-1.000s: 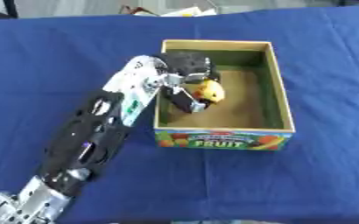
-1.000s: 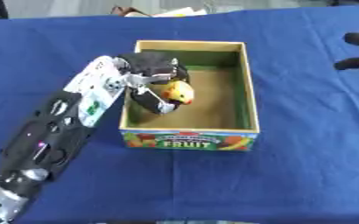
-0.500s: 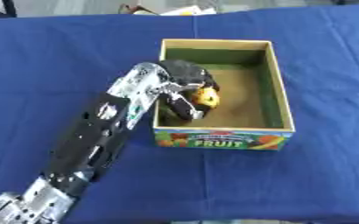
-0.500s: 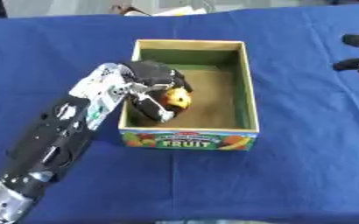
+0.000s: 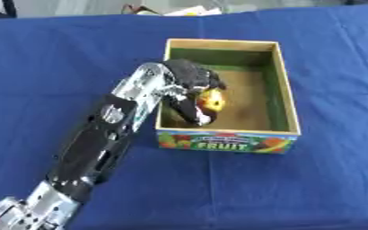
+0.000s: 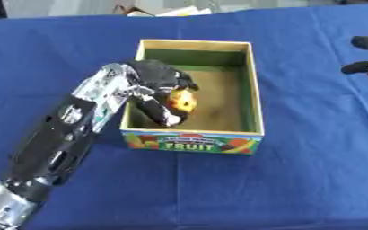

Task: Pick up objects on the table and place them in the box.

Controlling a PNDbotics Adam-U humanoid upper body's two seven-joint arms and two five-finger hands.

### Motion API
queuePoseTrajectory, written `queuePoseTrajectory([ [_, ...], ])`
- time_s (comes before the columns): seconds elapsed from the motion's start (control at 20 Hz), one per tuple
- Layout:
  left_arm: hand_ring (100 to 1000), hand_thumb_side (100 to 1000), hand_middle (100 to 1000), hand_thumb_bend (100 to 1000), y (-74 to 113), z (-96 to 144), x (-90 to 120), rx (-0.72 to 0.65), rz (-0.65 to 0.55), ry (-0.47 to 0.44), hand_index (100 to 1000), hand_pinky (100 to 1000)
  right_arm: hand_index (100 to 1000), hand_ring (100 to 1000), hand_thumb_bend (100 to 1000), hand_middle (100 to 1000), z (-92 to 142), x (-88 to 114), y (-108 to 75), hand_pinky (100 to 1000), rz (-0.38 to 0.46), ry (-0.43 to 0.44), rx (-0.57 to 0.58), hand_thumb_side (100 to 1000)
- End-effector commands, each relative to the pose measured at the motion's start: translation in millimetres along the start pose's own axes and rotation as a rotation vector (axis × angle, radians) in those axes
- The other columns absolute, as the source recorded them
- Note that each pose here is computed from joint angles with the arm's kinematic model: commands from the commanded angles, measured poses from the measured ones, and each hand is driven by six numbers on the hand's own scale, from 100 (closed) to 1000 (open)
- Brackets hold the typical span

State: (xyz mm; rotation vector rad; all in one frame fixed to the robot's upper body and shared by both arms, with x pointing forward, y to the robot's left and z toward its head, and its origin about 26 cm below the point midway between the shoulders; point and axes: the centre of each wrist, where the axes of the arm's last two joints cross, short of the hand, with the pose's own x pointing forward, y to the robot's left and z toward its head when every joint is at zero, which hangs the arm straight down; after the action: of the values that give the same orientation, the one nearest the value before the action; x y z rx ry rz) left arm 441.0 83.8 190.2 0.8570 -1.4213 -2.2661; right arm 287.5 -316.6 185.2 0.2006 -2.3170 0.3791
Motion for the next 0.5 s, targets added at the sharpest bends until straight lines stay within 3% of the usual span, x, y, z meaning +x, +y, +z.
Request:
queuePoseTrajectory([
  [0.05, 814, 800, 871, 154, 18.1, 6.1, -3.6, 0.070, -0.008, 0.006, 1000, 604, 944, 838, 100, 657, -4.5, 8.2, -1.9, 637, 0.025, -0.019, 0.012, 1000],
  [0.15, 802, 791, 860, 100, 24.2, 10.4, -3.4, 0.116, 0.016, -0.005, 989, 597, 943, 838, 100, 657, -4.5, 8.2, -2.0, 637, 0.025, -0.020, 0.011, 1000],
  [0.5, 769, 769, 823, 100, 63.9, 41.1, -0.6, 0.330, 0.120, -0.065, 952, 575, 943, 838, 100, 657, -4.0, 8.0, -1.8, 636, 0.026, -0.020, 0.011, 1000],
])
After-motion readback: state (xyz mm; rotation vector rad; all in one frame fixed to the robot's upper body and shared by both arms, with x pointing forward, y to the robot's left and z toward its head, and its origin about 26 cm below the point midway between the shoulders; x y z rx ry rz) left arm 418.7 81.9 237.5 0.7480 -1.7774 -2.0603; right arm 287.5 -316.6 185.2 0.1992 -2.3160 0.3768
